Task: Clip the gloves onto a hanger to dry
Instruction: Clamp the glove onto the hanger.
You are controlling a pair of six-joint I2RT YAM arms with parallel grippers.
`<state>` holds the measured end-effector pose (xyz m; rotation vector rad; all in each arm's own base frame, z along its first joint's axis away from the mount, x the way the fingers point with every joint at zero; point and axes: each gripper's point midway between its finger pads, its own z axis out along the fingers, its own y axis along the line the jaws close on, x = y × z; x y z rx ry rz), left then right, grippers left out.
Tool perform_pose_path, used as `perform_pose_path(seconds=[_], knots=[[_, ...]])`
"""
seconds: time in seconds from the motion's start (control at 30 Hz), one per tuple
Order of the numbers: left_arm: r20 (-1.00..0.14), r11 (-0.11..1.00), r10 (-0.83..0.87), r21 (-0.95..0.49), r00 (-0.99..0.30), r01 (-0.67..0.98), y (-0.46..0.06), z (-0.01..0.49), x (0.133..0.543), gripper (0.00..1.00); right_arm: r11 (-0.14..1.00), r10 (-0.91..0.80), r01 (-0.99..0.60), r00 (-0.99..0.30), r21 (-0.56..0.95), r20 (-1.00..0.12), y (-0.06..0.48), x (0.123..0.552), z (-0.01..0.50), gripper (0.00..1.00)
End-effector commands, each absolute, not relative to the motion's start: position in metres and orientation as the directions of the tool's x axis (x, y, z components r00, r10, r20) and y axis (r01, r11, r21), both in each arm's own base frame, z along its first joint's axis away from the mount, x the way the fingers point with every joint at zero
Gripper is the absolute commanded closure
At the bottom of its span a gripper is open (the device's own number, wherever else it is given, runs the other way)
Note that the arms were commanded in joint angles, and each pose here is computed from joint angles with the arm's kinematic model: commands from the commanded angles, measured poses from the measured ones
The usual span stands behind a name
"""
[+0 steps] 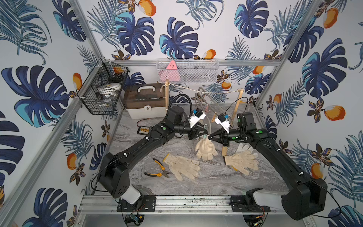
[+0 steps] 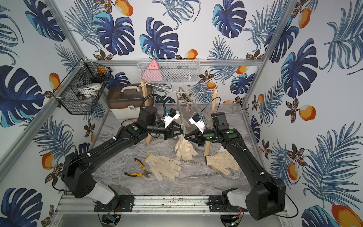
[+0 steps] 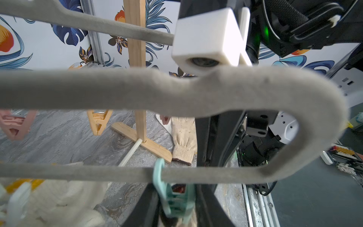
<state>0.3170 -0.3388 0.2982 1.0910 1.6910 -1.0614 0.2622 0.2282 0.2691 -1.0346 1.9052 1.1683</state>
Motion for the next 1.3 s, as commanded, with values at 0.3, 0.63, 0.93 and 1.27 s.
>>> perform_pose_path(seconds=[0.3, 0.63, 0.93, 1.27], knots=[[-0.926, 0.307, 0.254, -0.199, -0.281, 0.931, -0.322, 0.301, 0.314, 0.34, 0.317, -0.306, -0.872, -0.466, 0.373, -0.83, 0.225, 0.264, 0.263, 0.83], [-0.893, 0.413, 0.26, -0.24, -0.366, 0.878, -0.301, 0.305, 0.305, 0.29, 0.375, -0.316, -0.862, -0.464, 0.34, -0.828, 0.22, 0.272, 0.256, 0.63], [-0.859, 0.591, 0.084, -0.365, -0.505, 0.719, -0.291, 0.338, 0.315, 0.29, 0.418, -0.312, -0.85, -0.467, 0.322, -0.827, 0.216, 0.276, 0.251, 0.51], [-0.825, 0.775, 0.068, -0.31, -0.561, 0.551, -0.314, 0.346, 0.314, 0.29, 0.472, -0.296, -0.837, -0.447, 0.278, -0.844, 0.209, 0.275, 0.254, 0.4]])
